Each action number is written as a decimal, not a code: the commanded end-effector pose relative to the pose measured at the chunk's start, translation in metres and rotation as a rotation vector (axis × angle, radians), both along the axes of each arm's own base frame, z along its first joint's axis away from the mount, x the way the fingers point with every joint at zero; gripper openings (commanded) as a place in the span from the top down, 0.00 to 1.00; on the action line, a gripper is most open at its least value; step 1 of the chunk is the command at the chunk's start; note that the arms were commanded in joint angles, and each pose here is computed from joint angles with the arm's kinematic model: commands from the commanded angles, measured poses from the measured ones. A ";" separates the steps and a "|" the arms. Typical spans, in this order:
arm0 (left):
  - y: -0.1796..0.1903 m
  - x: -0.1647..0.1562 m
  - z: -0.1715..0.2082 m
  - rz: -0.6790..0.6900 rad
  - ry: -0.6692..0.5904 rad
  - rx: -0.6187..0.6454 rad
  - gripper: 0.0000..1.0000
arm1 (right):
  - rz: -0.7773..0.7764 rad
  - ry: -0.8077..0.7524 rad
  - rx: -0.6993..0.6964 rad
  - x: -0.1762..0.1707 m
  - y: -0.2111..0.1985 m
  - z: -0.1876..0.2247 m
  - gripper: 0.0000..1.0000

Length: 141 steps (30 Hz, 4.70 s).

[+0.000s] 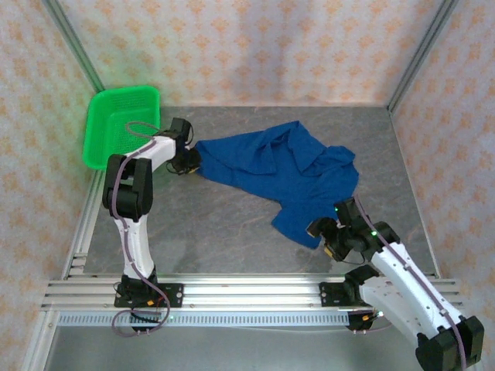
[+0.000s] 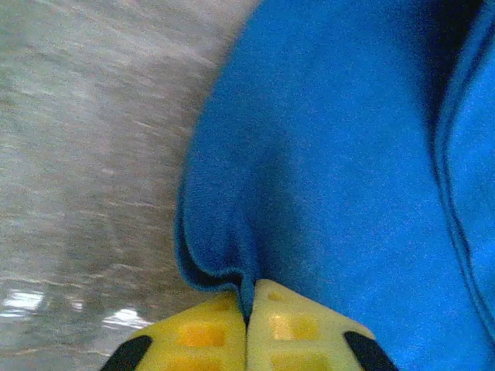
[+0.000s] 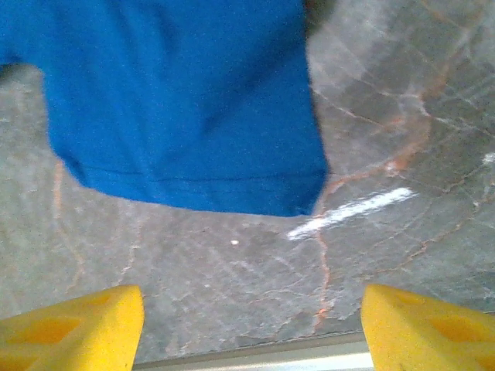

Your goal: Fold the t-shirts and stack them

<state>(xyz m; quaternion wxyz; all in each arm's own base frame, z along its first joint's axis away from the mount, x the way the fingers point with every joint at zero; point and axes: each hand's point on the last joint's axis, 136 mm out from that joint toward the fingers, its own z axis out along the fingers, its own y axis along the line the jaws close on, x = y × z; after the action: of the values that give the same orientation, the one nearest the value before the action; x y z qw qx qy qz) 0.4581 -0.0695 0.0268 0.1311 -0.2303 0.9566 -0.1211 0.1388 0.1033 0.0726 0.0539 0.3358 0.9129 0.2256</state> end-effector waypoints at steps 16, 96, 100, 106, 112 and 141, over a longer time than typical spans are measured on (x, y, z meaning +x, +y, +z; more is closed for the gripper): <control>-0.005 -0.020 0.072 -0.061 -0.156 -0.037 1.00 | -0.111 0.055 0.000 0.017 0.007 -0.045 0.49; 0.059 0.065 0.575 0.067 -1.346 -0.454 1.00 | -0.267 -1.362 -0.008 0.308 -0.117 0.545 1.00; 0.043 0.056 0.541 -0.030 -1.209 -0.365 1.00 | -0.216 -1.275 -0.060 0.290 -0.112 0.513 1.00; 0.028 0.026 0.435 -0.059 -0.863 -0.189 1.00 | -0.220 -1.100 -0.089 0.230 -0.106 0.404 1.00; 0.031 -0.040 0.275 0.044 -0.603 -0.177 1.00 | -0.264 -0.835 -0.084 0.151 -0.098 0.256 1.00; 0.084 -0.266 0.040 0.394 0.036 0.101 1.00 | -0.299 -0.292 -0.020 0.005 -0.070 0.066 1.00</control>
<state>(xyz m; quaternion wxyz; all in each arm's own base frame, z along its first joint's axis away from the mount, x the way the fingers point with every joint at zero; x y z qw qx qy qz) 0.2038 0.0033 0.0737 0.1561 -0.3814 0.9084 -0.0706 0.1413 0.0299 0.1400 0.2248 0.4330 0.8391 0.2405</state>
